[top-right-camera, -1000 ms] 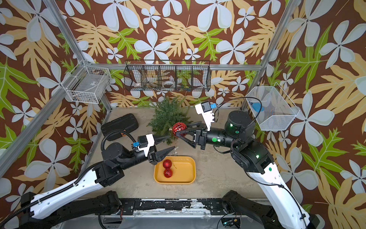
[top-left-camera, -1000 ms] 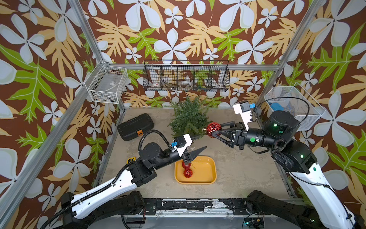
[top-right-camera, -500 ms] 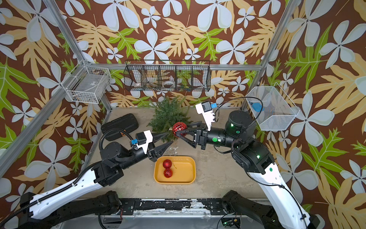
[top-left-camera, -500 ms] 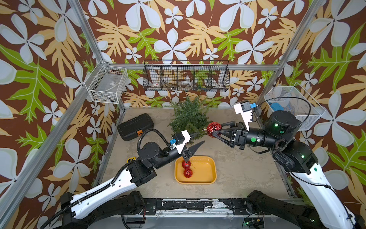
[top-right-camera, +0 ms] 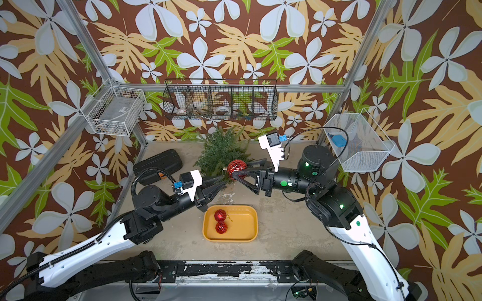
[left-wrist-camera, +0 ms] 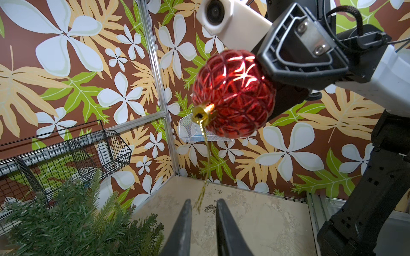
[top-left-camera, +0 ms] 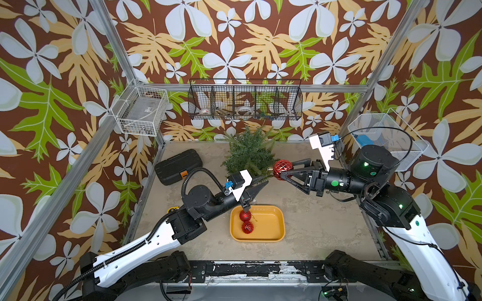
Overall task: Decorate the small christmas tree with ornaments
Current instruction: Hang an ornament on the christmas tree.
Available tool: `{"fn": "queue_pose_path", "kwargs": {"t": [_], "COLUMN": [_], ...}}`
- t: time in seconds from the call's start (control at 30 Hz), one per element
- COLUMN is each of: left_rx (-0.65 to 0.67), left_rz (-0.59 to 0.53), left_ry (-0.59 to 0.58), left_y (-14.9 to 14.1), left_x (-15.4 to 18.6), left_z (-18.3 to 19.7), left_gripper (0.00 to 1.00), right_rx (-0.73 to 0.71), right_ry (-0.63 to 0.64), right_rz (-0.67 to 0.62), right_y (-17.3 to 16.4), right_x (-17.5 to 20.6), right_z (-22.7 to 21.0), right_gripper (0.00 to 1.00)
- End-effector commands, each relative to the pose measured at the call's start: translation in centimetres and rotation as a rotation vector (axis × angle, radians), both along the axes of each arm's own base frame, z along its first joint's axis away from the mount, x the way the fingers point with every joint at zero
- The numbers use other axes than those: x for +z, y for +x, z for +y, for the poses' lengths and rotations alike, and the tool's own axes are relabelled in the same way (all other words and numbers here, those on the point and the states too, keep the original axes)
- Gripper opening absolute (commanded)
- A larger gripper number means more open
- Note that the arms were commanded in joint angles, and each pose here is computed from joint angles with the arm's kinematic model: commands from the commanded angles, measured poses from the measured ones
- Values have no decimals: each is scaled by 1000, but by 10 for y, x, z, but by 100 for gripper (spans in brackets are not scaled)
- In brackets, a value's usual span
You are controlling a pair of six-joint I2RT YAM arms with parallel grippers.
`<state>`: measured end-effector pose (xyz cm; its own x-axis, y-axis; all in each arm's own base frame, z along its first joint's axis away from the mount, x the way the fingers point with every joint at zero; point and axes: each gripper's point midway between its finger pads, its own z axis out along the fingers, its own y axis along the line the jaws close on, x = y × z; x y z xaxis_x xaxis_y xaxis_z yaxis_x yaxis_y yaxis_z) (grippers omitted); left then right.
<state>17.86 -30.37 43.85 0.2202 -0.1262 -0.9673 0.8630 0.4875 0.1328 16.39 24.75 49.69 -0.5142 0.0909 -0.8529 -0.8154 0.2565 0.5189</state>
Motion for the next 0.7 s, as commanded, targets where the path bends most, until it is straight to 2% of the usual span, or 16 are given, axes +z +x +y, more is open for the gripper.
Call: {"fn": "queue_pose_path", "kwargs": {"t": [0.0, 0.23, 0.33, 0.47, 0.57, 0.67], "left_rx": [2, -3, -6, 1, 5, 8], "left_rz": [-16, -24, -22, -23, -24, 2], "left_ry": [-17, -1, 9, 10, 8, 40], "left_y": [-1, -1, 0, 0, 0, 4], "left_x": [9, 11, 11, 10, 12, 14], "left_z": [2, 0, -2, -1, 0, -5], "left_gripper": [20, 17, 10, 8, 2, 0], "right_rx": [-3, -32, -33, -51, -84, -180], "right_ry": [4, -11, -7, -9, -16, -35], "right_rz": [-25, -37, -41, -52, -59, -77], "right_y": [0, 5, 5, 6, 12, 26], "right_x": [4, 2, 4, 6, 6, 5], "right_z": [0, -2, -2, -4, -6, -14], "right_gripper": [57, 56, 56, 55, 54, 54]}}
